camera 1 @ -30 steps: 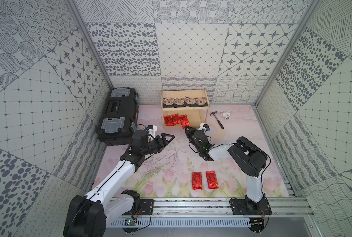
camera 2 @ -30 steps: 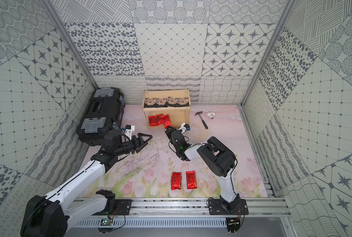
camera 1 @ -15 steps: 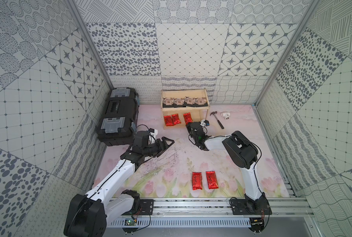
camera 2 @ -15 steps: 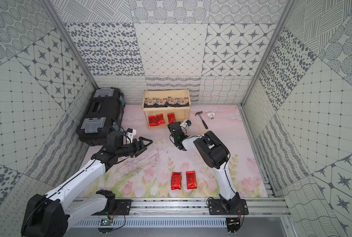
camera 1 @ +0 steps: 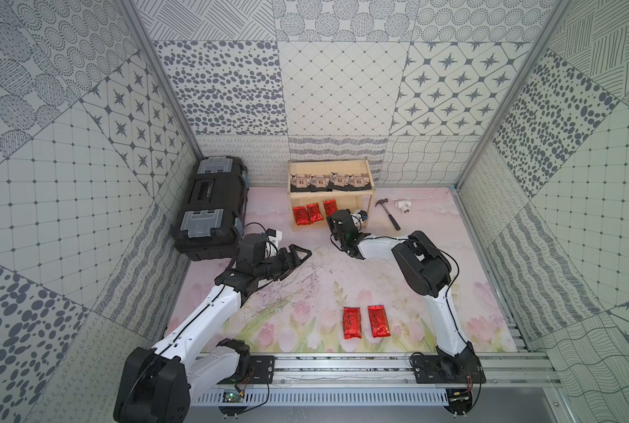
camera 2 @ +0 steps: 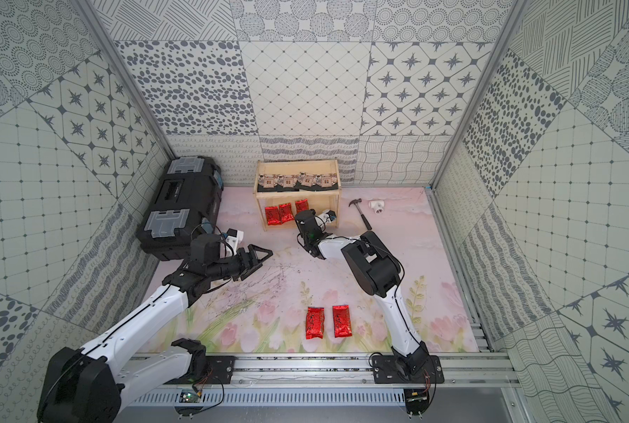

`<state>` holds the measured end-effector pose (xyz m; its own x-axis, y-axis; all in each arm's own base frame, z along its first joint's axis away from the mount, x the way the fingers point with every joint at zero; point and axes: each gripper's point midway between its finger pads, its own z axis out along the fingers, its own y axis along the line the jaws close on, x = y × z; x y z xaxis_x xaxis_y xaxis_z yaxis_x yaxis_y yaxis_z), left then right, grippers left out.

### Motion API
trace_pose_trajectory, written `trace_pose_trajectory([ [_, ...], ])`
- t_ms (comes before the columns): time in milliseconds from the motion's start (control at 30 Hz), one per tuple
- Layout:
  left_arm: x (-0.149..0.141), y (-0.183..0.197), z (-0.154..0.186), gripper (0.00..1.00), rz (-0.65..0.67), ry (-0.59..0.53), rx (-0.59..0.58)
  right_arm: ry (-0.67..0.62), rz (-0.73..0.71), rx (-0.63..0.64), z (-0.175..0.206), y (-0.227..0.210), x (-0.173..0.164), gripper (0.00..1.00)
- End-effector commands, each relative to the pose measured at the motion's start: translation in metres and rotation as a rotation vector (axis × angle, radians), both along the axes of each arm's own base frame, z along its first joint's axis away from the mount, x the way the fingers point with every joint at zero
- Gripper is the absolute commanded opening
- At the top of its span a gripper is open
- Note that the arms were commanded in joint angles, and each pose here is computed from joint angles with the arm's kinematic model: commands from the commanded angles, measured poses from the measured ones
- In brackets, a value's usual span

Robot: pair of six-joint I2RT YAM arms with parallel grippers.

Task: Place the tea bags on the shelf by color
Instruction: Place the tea bag on the shelf.

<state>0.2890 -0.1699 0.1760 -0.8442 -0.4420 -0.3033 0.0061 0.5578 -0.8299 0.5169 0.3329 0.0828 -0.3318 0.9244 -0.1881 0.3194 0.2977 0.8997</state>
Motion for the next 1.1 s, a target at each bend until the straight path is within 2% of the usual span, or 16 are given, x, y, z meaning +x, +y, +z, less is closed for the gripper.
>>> trace_pose_trajectory([
  [0, -0.008, -0.006, -0.001, 0.83, -0.05, -0.006, 0.006, 0.019, -0.002, 0.003, -0.011, 0.005, 0.004, 0.0],
  [567, -0.009, -0.006, 0.0, 0.83, -0.053, -0.013, 0.002, 0.033, 0.023, 0.038, -0.018, 0.018, 0.008, 0.05],
  [800, -0.008, -0.006, 0.0, 0.83, -0.053, -0.014, 0.002, 0.04, 0.031, 0.041, -0.021, 0.021, 0.006, 0.11],
  [900, -0.008, -0.006, -0.001, 0.83, -0.054, -0.013, 0.001, 0.036, 0.037, 0.046, -0.019, 0.022, 0.005, 0.17],
  [1067, -0.008, -0.006, 0.0, 0.83, -0.054, -0.016, 0.002, 0.034, 0.051, 0.043, -0.014, 0.02, 0.0, 0.42],
])
